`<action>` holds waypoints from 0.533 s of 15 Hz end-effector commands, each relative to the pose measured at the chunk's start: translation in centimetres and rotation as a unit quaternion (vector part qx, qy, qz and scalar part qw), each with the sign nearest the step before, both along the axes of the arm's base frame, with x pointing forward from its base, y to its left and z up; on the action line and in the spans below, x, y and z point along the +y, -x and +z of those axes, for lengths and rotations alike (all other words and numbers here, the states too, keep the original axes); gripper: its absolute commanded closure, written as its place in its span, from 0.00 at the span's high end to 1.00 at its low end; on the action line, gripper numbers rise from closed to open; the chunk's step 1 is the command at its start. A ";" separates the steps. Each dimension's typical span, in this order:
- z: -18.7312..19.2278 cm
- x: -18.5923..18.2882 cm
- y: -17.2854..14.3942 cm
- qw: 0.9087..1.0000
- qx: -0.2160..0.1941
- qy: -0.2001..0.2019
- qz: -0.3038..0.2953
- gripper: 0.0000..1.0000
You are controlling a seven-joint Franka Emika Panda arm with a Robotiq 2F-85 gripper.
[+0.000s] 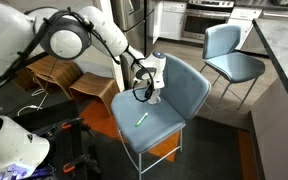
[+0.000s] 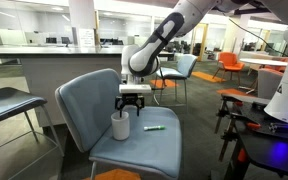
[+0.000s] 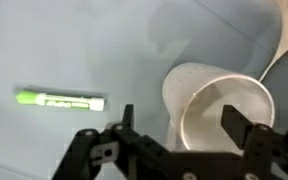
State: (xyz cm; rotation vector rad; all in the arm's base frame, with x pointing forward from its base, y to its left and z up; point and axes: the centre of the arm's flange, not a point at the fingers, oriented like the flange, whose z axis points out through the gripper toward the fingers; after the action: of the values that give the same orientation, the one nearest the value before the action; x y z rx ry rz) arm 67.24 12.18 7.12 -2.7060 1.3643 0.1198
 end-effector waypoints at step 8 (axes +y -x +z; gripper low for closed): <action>-2.3 0.8 -1.1 1.000 0.009 -0.009 -0.001 0.46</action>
State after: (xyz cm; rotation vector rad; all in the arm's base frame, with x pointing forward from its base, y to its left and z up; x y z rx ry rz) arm 67.65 12.72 4.80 -2.7098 1.3579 0.1309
